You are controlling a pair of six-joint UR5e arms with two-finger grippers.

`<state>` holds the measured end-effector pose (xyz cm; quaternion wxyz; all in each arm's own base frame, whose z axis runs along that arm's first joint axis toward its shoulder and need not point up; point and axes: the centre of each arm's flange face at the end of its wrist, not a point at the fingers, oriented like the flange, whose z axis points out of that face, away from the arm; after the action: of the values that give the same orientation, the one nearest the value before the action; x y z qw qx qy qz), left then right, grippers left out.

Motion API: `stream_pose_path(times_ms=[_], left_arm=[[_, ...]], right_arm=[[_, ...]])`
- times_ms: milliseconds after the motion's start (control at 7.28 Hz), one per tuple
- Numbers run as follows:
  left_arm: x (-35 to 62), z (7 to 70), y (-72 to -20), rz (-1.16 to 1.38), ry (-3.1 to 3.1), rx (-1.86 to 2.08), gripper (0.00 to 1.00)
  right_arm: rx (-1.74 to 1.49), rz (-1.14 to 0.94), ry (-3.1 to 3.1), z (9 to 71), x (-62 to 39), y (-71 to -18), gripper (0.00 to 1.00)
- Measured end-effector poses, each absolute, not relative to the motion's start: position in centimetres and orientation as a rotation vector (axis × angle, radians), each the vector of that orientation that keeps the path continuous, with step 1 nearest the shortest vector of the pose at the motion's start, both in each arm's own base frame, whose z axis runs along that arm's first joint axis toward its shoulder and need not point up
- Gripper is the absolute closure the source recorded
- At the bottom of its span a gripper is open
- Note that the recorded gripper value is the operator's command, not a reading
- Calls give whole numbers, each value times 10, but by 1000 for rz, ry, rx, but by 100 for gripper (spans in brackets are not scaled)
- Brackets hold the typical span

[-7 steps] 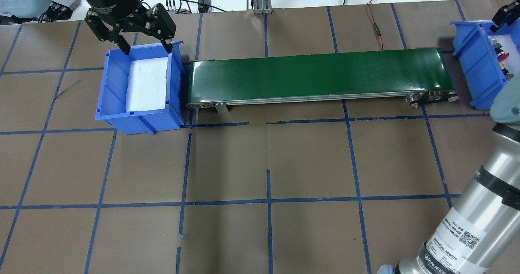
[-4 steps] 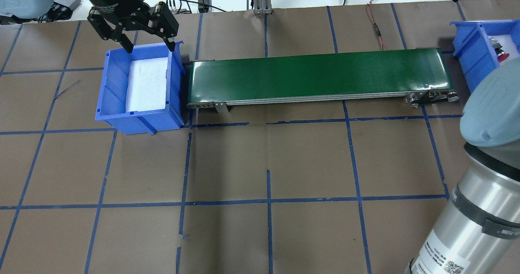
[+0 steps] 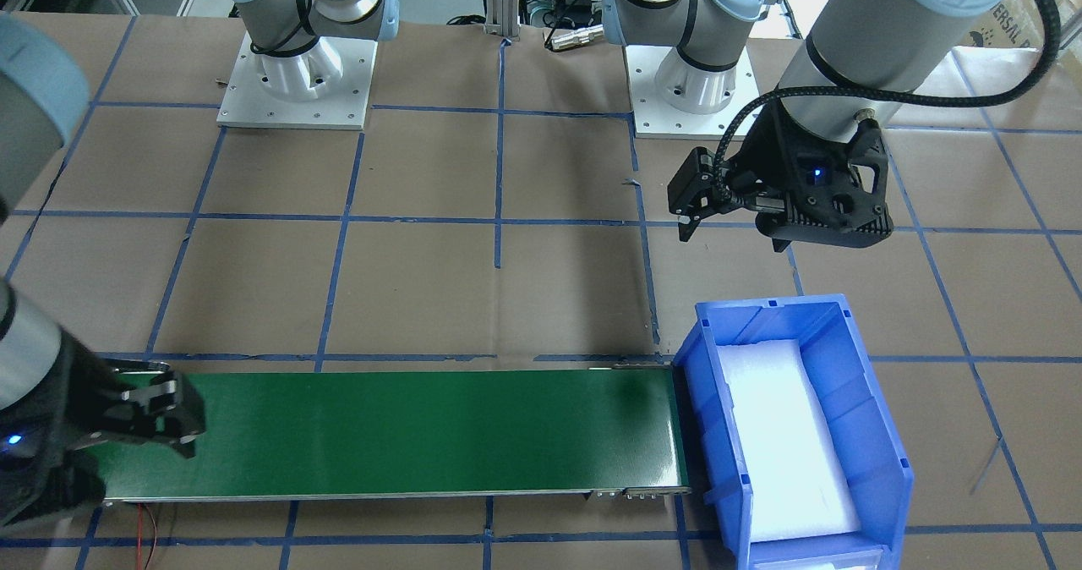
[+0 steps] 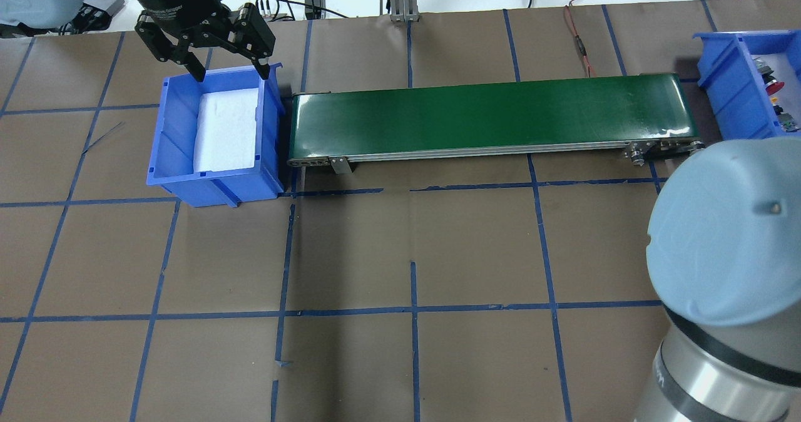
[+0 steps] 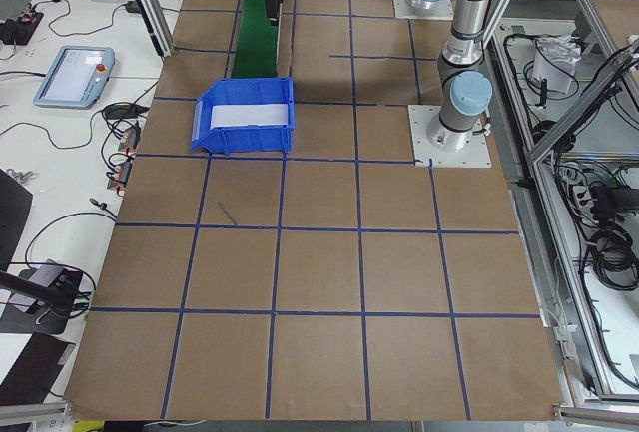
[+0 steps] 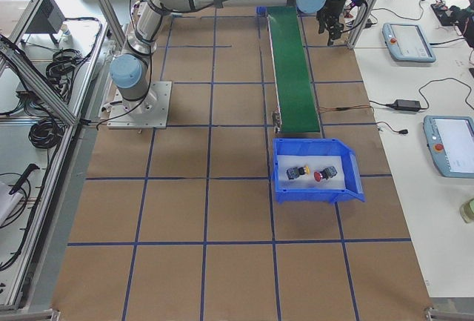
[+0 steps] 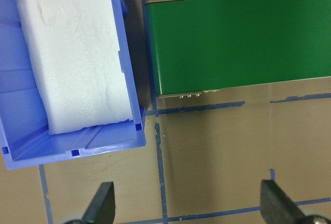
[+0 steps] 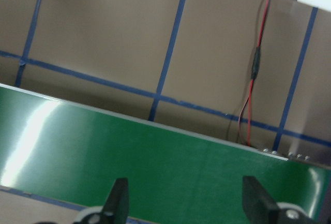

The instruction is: Transport two buttons from left to right

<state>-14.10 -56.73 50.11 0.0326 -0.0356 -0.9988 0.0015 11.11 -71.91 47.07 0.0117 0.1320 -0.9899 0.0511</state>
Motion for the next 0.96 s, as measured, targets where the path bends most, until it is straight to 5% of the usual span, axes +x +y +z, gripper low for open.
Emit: stream_pose_path(times_ms=[549, 961], left_arm=[[-141, 500, -567, 1, -3074, -110, 0], [-141, 498, -566, -3, -3075, -112, 0]], right_arm=[[179, -30, -3167, 502, 136, -572, 0], [76, -112, -3163, 515, 136, -510, 0]])
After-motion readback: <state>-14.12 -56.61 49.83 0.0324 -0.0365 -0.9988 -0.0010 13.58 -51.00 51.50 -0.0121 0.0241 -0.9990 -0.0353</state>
